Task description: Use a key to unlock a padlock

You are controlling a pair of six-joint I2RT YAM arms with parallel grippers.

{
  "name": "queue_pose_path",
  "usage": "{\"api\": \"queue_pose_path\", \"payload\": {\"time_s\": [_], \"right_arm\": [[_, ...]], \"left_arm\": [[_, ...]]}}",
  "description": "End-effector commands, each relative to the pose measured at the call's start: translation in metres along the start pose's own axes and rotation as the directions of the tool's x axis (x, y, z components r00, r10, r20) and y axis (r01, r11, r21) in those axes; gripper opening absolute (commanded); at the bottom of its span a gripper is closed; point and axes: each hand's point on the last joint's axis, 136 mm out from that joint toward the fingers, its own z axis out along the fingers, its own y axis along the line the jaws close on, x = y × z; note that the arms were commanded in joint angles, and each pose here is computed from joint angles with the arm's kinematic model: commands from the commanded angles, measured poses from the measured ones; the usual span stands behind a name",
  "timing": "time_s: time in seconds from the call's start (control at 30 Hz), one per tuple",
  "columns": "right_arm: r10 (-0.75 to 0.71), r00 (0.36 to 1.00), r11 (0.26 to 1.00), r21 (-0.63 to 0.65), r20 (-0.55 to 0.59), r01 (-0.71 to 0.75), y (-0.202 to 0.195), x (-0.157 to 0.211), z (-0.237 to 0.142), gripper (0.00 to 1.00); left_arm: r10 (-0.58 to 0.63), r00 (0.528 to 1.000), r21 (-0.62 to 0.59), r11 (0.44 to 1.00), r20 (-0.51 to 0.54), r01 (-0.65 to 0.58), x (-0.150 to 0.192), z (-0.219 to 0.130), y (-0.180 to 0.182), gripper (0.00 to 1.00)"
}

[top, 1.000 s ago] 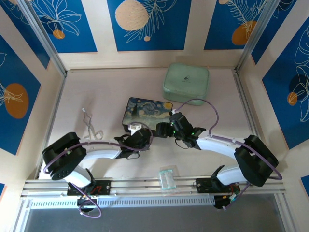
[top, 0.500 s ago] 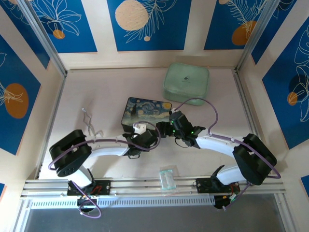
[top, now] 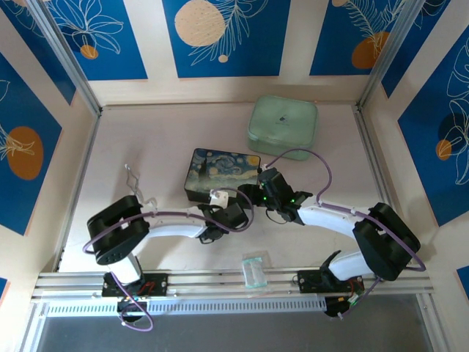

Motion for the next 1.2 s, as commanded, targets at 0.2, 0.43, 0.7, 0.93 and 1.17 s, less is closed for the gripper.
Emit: {"api": "queue_pose_path", "payload": {"time_s": [0.2, 0.43, 0.7, 0.93, 1.17], "right_arm": [[0.024, 0.997, 0.995, 0.094, -0.074, -0.017, -0.033, 0.027, 0.005, 0.76], [0.037, 0.997, 0.996, 0.084, -0.072, -0.031, -0.034, 0.027, 0.004, 0.76], [0.047, 0.996, 0.996, 0.083, -0.078, -0.04, -0.036, 0.029, 0.005, 0.76], [0.05, 0.996, 0.996, 0.083, -0.079, -0.044, -0.037, 0.03, 0.005, 0.76], [0.057, 0.995, 0.995, 0.083, -0.076, -0.051, -0.037, 0.029, 0.005, 0.76]], "left_arm": [[0.091, 0.996, -0.056, 0.994, 0.0, -0.09, 0.005, -0.007, -0.004, 0.23], [0.088, 0.996, -0.049, 0.995, 0.02, -0.087, 0.002, -0.011, -0.01, 0.28], [0.107, 0.993, -0.054, 0.993, 0.043, -0.104, 0.001, -0.016, -0.015, 0.27], [0.13, 0.991, -0.083, 0.988, 0.033, -0.127, 0.003, -0.013, -0.014, 0.25], [0.199, 0.98, -0.208, 0.958, -0.002, -0.195, 0.003, -0.016, 0.001, 0.21]]}}
